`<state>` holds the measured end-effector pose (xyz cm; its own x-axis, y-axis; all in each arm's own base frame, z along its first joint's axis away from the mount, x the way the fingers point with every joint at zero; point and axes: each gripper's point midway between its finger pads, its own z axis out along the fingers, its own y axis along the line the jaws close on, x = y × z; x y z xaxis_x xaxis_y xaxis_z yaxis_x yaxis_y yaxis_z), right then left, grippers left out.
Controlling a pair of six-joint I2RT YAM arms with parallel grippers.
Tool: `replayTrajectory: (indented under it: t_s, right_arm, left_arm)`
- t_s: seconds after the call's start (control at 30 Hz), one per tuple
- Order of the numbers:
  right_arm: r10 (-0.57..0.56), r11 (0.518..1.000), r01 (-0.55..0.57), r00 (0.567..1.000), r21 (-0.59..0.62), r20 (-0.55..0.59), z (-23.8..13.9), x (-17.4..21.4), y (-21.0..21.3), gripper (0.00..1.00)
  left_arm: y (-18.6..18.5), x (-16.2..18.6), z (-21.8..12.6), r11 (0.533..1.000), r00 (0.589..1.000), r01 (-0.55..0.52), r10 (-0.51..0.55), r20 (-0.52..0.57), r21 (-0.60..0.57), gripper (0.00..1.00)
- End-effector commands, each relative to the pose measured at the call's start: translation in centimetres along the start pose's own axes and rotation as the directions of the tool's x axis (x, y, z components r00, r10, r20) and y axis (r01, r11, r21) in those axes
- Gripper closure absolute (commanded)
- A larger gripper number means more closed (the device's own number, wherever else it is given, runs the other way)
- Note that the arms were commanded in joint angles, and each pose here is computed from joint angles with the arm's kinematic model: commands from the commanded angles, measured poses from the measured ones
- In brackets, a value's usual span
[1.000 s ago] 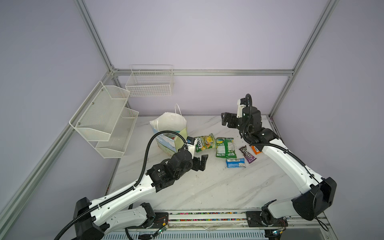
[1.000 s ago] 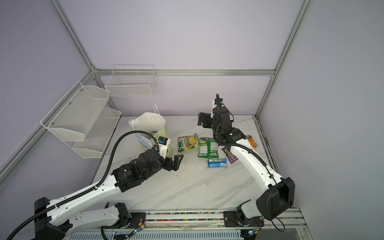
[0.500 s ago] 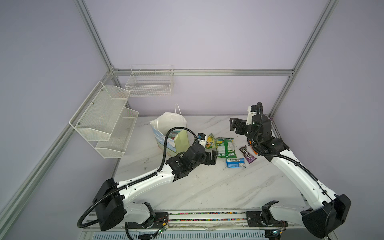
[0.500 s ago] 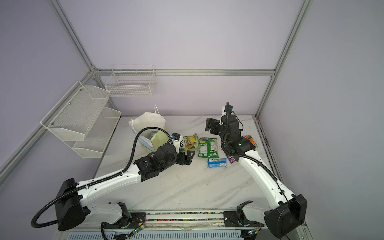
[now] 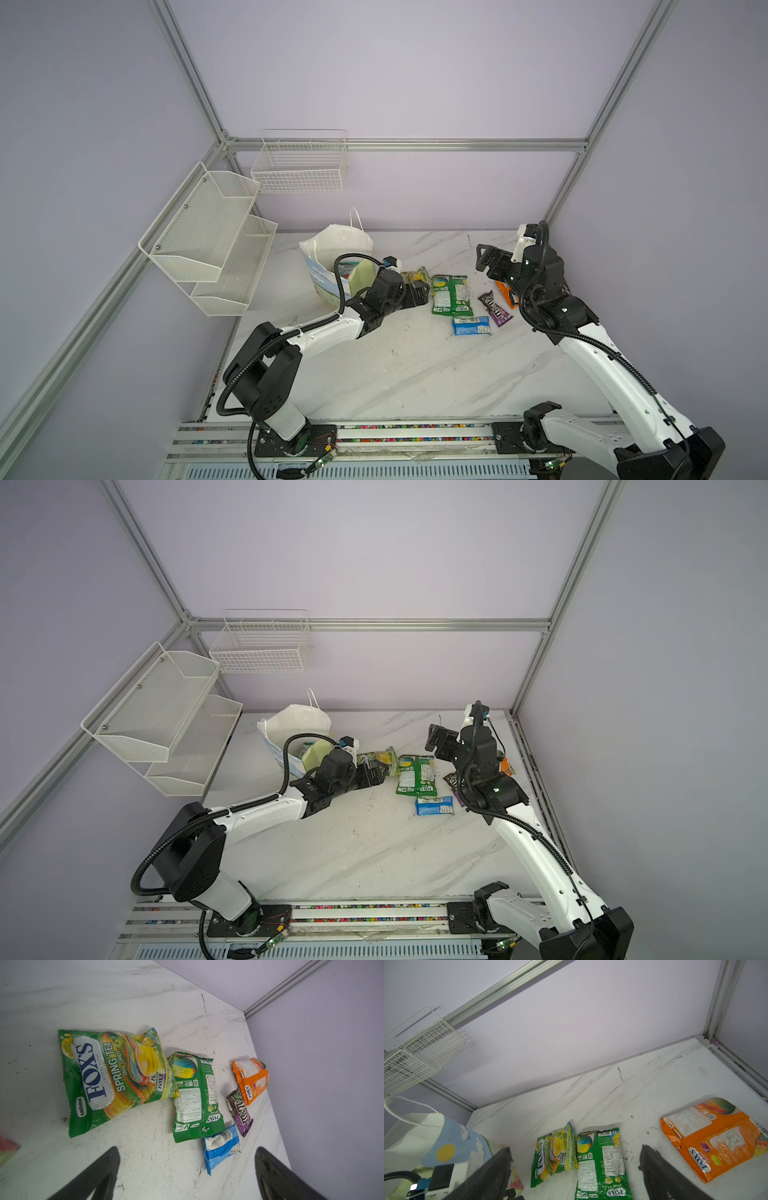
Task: Place the snacks into the paper bag
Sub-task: 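Move the left gripper toward the green Spring Tea bag while the right arm withdraws, then lower the left gripper onto the green Fox's Spring Tea bag's edge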
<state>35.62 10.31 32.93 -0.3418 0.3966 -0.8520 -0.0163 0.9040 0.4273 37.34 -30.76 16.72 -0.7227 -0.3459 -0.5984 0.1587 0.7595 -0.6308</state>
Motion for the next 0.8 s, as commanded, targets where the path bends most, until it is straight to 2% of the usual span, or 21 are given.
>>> replayTrajectory:
  t_s: [0.0, 0.4, 0.77]
  right_arm:
    - [0.022, 1.000, -0.022, 1.000, 0.002, -0.001, 0.0, 0.3, -0.5, 0.03]
    - [0.018, 1.000, -0.018, 1.000, -0.001, -0.025, 0.5, 1.6, -1.3, 0.03]
    - [0.013, 0.999, -0.015, 0.999, -0.040, -0.035, 0.8, 2.2, -1.1, 0.05]
  left_arm:
    - [-2.1, -2.1, 0.5, 0.990, 0.993, 0.106, -0.111, 0.051, 0.098, 0.00]
    - [3.9, 1.1, 2.8, 0.949, 0.946, 0.314, -0.316, 0.076, 0.030, 0.05]
    - [5.5, 2.3, 4.3, 0.937, 0.927, 0.349, -0.345, 0.145, -0.006, 0.08]
